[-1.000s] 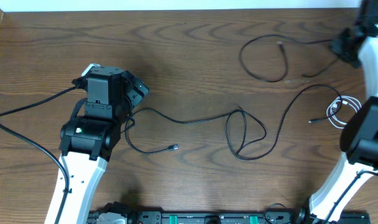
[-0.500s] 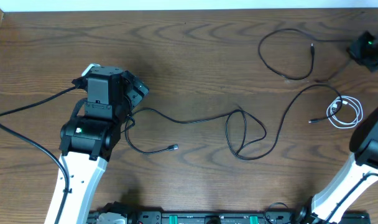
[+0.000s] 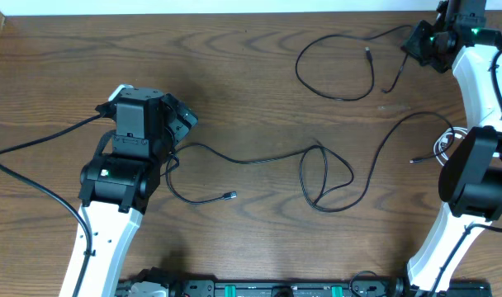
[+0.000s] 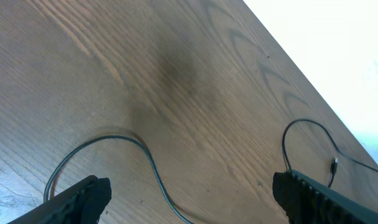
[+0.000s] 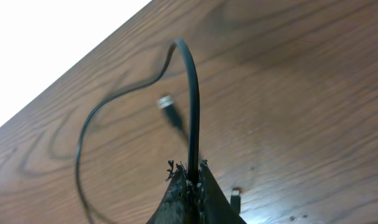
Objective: Untangle cables
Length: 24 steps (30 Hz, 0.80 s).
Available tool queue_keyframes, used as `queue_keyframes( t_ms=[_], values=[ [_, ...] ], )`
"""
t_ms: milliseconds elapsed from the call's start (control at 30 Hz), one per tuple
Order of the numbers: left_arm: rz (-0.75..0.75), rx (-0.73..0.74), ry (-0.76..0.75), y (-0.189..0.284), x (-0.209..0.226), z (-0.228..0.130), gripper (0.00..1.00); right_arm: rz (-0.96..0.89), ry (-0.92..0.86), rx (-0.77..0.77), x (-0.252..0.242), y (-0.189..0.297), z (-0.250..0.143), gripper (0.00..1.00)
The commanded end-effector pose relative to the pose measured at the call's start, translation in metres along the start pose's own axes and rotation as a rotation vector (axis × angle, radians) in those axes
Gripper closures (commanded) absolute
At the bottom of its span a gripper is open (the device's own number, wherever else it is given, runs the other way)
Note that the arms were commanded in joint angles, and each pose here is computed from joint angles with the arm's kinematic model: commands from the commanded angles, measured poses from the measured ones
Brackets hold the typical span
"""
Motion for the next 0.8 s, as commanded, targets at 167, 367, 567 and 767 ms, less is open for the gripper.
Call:
queue_keyframes(
  t_ms=[167, 367, 567, 767],
  values=[
    [-0.003, -0.012, -0.004, 0.002, -0.002, 0.004, 0.1, -0.099, -0.018, 0.155, -0.035, -0.054, -0.047, 0.96],
    [-0.004, -0.012, -0.004, 0.002, -0.002, 0.004, 0.1, -0.149, 0.035, 0.202, -0.043, -0.04, -0.055, 0.01],
    [-0.004, -0.012, -0.004, 0.002, -0.002, 0.004, 0.1, -0.426, -0.064, 0.116, -0.091, 0.038, -0.031, 0.01],
    [-0.004, -0.012, -0.004, 0.002, -0.002, 0.004, 0.1, -0.479, -0.138, 0.089, -0.129, 0.115, -0.025, 0.06]
  ],
)
Point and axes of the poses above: each gripper's point midway between its finger pads, its own y axis back along the fingers, its own x axis along the line the jaws close on, z = x × y, the point moved 1 cm from there along y, back along the fingers, and after that the axes turned 12 degrees about y, right-handed, at the moved point
